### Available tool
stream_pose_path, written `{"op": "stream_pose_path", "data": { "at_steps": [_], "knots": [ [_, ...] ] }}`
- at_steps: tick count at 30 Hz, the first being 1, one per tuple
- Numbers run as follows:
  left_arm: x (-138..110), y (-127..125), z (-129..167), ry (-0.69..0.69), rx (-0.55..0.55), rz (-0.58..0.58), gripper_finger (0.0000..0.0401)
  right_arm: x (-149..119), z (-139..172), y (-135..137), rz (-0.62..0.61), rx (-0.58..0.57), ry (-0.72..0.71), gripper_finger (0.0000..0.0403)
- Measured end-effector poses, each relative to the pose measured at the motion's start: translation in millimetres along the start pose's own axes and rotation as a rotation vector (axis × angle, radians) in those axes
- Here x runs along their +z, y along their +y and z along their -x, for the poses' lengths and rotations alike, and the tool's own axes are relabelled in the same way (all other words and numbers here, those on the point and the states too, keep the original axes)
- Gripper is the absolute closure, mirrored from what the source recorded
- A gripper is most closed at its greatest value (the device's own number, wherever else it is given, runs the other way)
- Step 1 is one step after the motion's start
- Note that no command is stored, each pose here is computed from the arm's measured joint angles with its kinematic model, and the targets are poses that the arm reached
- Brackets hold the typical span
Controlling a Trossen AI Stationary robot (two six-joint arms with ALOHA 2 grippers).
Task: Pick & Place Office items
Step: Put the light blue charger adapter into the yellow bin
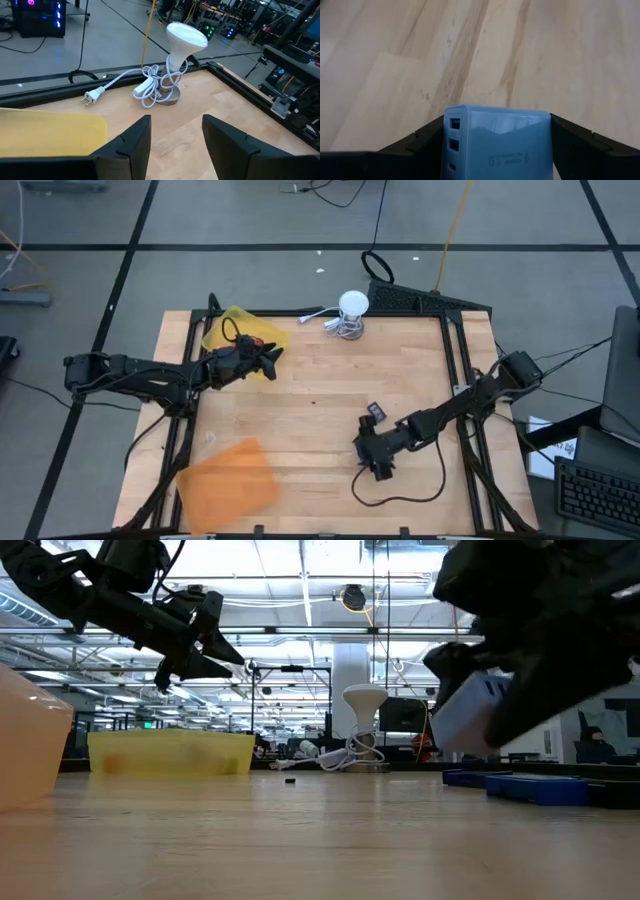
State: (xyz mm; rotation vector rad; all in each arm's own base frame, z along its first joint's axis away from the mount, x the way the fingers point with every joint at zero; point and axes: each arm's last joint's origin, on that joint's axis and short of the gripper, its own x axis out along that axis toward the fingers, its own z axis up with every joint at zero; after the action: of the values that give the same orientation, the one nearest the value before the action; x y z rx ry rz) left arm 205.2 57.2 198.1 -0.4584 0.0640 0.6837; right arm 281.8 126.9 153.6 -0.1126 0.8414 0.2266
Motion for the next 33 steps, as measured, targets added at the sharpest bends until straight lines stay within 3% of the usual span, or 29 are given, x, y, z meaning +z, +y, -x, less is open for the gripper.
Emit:
{"op": "stream_pose_path", "data": {
  "at_steps": [5, 9, 16, 26, 33],
  "knots": [
    [-0.3, -0.9, 0.0, 0.014, -0.029, 0.009, 0.0233, 7.6, 17.0, -4.7, 0.013, -0.004, -0.039, 0.013],
    [0.5, -5.6, 0.7, 0.039, -0.133, 0.03, 0.0245, 15.1, 32.8, -7.6, 0.006, -0.002, -0.093, 0.013],
    [-1.7, -20.1, 6.9, 0.045, -0.264, 0.005, 0.0262, 26.2, 55.6, -11.4, 0.099, -0.007, -0.192, 0.0129],
    [-8.9, -32.5, 13.3, 0.081, -0.353, -0.016, 0.0274, 21.3, 54.0, -38.1, 0.079, -0.081, -0.173, 0.013],
    [-23.2, -47.5, 9.2, 0.115, -0.459, 0.062, 0.0274, 20.4, 54.0, -46.3, 0.13, -0.233, -0.162, 0.013]
  ]
}}
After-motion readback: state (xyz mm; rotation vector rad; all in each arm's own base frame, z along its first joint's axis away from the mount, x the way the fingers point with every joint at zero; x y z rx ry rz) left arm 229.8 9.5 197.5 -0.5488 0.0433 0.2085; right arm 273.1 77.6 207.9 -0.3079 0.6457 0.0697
